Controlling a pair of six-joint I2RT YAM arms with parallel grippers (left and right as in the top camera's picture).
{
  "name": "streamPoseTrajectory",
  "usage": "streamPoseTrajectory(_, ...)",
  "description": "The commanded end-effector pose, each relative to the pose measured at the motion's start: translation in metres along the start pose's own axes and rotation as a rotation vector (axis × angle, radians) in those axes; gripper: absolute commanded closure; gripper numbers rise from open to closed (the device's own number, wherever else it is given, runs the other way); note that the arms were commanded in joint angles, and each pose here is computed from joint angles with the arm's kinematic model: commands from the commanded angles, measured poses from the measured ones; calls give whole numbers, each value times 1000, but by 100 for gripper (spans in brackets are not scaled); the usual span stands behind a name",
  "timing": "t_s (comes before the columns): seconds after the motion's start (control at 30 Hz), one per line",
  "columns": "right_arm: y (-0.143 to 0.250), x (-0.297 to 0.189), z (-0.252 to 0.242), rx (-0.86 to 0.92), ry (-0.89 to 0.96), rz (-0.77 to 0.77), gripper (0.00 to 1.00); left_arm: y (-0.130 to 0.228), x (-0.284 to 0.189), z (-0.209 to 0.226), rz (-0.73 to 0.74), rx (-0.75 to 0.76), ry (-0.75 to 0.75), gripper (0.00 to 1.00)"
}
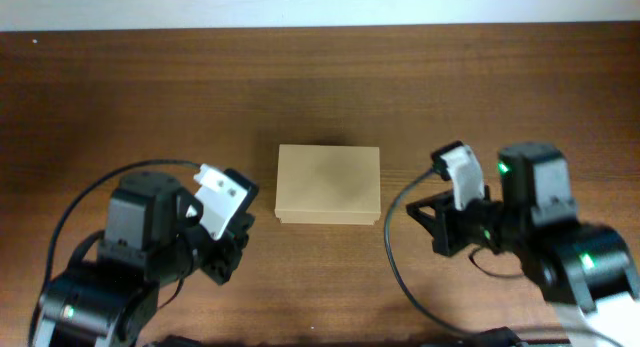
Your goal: Pack container
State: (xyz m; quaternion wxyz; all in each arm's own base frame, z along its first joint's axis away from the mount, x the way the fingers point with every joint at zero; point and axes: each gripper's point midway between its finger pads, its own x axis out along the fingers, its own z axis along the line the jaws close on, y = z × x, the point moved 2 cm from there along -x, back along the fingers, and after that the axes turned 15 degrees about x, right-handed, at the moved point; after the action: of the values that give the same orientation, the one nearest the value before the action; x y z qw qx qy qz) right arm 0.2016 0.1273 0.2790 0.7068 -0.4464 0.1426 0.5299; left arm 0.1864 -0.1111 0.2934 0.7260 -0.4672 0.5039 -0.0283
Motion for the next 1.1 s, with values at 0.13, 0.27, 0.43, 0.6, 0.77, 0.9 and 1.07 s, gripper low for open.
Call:
streamPoseTrajectory(0.13,27,-56,28,-78,-49,-159,95,3,-22,-18,-61,-32,13,98)
streamPoseTrajectory(0.27,48,-65,27,-66,-43,-139,1,4,-23,-20,-62,-34,25,0)
streamPoseTrajectory(0.43,52,-64,25,-55,-37,-120,1,5,-23,-20,-58,-35,25,0)
streamPoseTrajectory(0.6,52,-64,25,-54,-37,-121,1,5,-23,-20,-58,-34,25,0)
streamPoseTrajectory(0.77,52,-64,25,-54,-37,-121,1,5,-23,-20,-59,-34,25,0)
streamPoseTrajectory(0.9,52,-64,25,-55,-37,-120,1,12,-37,-6,-69,-13,-126,0)
streamPoseTrajectory(1.07,52,-64,25,-55,-37,-120,1,36,-37,5,-195,14,-313,0)
